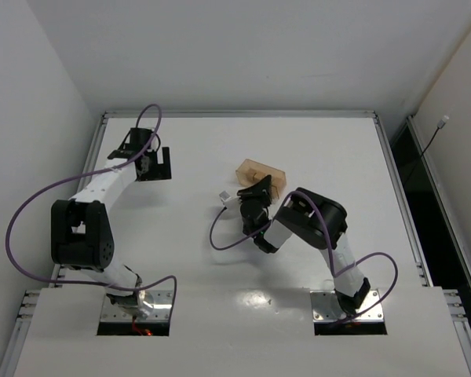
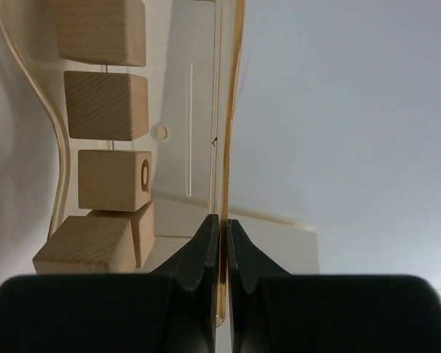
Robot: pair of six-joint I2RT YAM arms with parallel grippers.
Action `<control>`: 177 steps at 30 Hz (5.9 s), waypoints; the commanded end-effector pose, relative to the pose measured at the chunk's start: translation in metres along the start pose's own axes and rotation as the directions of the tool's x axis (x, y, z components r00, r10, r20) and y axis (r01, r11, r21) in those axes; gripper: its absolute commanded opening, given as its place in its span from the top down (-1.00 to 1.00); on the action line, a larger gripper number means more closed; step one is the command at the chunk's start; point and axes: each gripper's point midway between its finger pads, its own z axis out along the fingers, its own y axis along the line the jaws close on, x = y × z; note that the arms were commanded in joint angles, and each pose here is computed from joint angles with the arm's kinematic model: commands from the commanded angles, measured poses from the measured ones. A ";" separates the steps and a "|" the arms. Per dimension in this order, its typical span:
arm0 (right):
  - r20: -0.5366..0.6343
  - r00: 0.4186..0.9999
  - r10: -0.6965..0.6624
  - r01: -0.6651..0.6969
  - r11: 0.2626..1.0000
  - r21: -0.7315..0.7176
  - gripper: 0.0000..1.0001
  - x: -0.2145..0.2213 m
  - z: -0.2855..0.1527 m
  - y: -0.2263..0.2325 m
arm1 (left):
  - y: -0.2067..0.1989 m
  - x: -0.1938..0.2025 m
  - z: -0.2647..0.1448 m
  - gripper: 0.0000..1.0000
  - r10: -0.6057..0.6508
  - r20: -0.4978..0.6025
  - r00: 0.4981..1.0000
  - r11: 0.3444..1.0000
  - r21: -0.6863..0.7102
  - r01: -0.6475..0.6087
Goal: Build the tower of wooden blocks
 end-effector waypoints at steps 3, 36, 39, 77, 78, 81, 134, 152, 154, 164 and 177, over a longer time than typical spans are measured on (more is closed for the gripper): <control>-0.011 0.942 0.335 -0.318 0.904 0.286 1.00 0.022 -0.013 -0.083 | 0.005 -0.018 -0.014 -0.99 -0.041 0.061 0.997 0.999 0.012 0.041; 0.055 0.947 0.316 -0.316 0.889 0.332 1.00 0.044 -0.029 -0.115 | -0.003 -0.022 -0.019 -0.99 -0.041 0.053 0.998 0.998 0.059 0.038; 0.065 0.941 0.333 -0.336 0.885 0.322 1.00 0.040 -0.030 -0.117 | -0.004 -0.020 -0.019 -0.99 -0.050 0.062 0.997 0.996 0.081 0.045; -0.136 0.677 0.724 -0.692 0.688 0.220 1.00 0.064 -0.001 -0.157 | -0.018 -0.015 -0.037 -0.99 -0.030 0.115 0.993 0.986 0.169 0.010; -0.147 0.646 0.749 -0.740 0.662 0.123 1.00 0.055 0.007 -0.148 | -0.018 -0.015 -0.038 -0.99 -0.029 0.115 0.993 0.986 0.169 0.010; -0.351 0.574 0.740 -0.807 0.583 -0.092 1.00 0.049 0.036 -0.117 | -0.025 -0.016 -0.041 -0.99 0.004 0.129 0.992 0.984 0.174 -0.027; -0.844 -0.029 0.535 -0.980 -0.181 -0.081 0.72 0.297 0.192 0.117 | -0.046 -0.024 -0.004 -0.99 0.028 0.062 0.998 0.966 0.255 -0.043; -0.652 0.011 0.759 -0.953 -0.189 -0.237 -0.57 0.293 0.168 0.020 | -0.052 -0.020 -0.015 -0.99 0.042 0.089 0.995 0.949 0.307 -0.068; -0.619 0.014 0.786 -0.947 -0.187 -0.259 -0.57 0.286 0.159 0.008 | -0.052 -0.022 -0.018 -0.99 0.040 0.098 0.994 0.949 0.308 -0.069; -0.440 0.169 0.882 -0.823 -0.119 -0.555 -0.50 0.222 0.079 -0.070 | -0.074 -0.016 -0.040 -0.99 0.124 0.138 0.983 0.903 0.394 -0.169; -0.522 0.186 0.832 -0.817 -0.165 -0.553 -0.59 0.182 -0.011 -0.015 | -0.197 0.070 -0.102 -0.82 0.512 0.232 0.827 0.659 0.511 -0.551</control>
